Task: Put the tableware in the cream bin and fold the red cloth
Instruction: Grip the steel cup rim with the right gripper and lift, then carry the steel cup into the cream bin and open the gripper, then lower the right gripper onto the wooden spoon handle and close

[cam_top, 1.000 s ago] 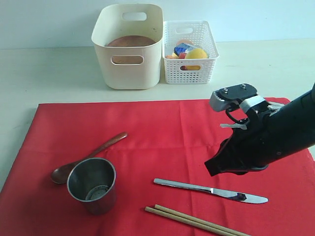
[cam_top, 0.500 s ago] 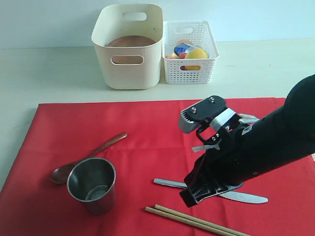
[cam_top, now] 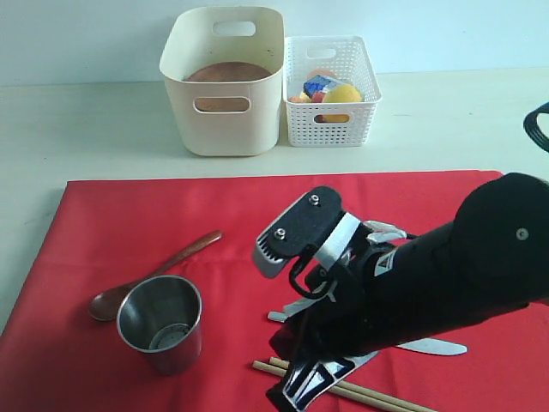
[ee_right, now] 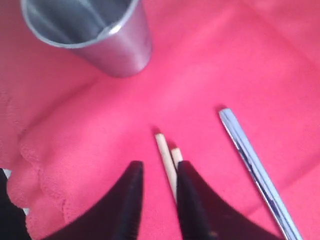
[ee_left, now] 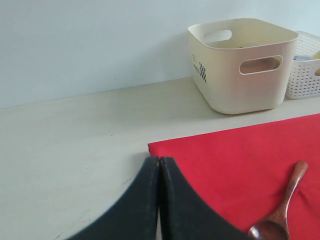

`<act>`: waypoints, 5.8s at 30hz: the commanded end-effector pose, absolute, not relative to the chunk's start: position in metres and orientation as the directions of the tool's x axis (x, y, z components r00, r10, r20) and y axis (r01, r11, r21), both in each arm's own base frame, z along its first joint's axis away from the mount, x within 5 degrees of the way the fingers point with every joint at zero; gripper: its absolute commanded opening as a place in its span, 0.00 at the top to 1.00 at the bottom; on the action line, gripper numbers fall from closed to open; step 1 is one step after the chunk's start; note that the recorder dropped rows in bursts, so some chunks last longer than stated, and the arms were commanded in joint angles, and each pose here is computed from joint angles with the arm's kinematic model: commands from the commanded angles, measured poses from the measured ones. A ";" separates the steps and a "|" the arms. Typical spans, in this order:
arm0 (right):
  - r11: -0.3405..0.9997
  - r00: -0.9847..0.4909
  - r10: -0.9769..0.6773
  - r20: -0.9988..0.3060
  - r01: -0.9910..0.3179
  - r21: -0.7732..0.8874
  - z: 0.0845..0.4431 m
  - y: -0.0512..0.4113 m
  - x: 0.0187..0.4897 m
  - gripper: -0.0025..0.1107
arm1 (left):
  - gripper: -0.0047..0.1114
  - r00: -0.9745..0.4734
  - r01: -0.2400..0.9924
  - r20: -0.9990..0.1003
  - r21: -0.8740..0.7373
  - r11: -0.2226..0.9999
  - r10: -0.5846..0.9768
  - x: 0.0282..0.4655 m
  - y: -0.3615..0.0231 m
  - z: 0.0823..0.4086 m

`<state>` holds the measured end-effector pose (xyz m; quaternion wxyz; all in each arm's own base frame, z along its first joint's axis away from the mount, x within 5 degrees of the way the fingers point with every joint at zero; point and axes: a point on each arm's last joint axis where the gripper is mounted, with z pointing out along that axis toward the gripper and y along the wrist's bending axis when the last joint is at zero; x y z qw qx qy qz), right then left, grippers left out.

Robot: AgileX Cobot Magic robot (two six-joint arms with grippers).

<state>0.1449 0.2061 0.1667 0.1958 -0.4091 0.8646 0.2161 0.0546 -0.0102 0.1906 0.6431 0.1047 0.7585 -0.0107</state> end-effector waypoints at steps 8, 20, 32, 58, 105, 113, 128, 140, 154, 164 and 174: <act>0.535 -0.521 -0.575 -0.631 -0.823 0.192 0.200 0.240 0.168 0.42 | 0.94 -0.146 0.171 -0.979 0.119 0.978 0.144 0.054 -0.010 0.190; 0.454 -0.492 -0.662 -0.566 -0.863 0.220 0.175 0.297 0.204 0.42 | 0.94 -0.146 0.171 -0.979 0.119 0.978 0.144 0.054 -0.010 0.190; 0.425 -0.451 -0.725 -0.521 -0.888 0.177 0.152 0.306 0.213 0.58 | 0.94 -0.146 0.171 -0.979 0.119 0.978 0.144 0.054 -0.010 0.190; 0.648 -0.335 -0.350 -0.875 -0.761 0.032 0.301 0.264 0.297 0.98 | 0.94 -0.146 0.171 -0.979 0.119 0.978 0.144 0.054 -0.010 0.190; 0.898 -0.193 -0.188 -0.963 -0.430 -0.089 0.229 0.270 0.420 0.38 | 0.94 -0.146 0.171 -0.979 0.119 0.978 0.144 0.054 -0.010 0.190; 0.851 -0.230 -0.195 -0.953 -0.523 -0.048 0.261 0.270 0.403 0.36 | 0.94 -0.146 0.171 -0.979 0.119 0.978 0.144 0.054 -0.010 0.190; 0.521 -0.280 -0.493 -0.823 -0.853 -0.022 0.297 0.273 0.343 0.36 | 0.94 -0.146 0.171 -0.979 0.119 0.978 0.144 0.054 -0.010 0.190; 0.034 -0.057 -0.768 -0.638 -0.998 0.048 0.235 0.319 0.290 0.43 | 0.94 -0.146 0.171 -0.979 0.119 0.978 0.144 0.054 -0.010 0.190; -0.182 0.203 -0.862 -0.464 -0.979 -0.091 0.164 0.365 0.260 0.43 | 0.94 -0.146 0.171 -0.979 0.119 0.978 0.144 0.054 -0.010 0.190; -0.109 0.139 -0.907 -0.398 -0.989 -0.098 0.117 0.367 0.272 0.44 | 0.94 -0.146 0.171 -0.979 0.119 0.978 0.144 0.054 -0.010 0.190; -0.091 0.106 -0.920 -0.379 -0.994 -0.056 0.108 0.366 0.270 0.98 | 0.94 -0.146 0.171 -0.979 0.119 0.978 0.144 0.054 -0.010 0.190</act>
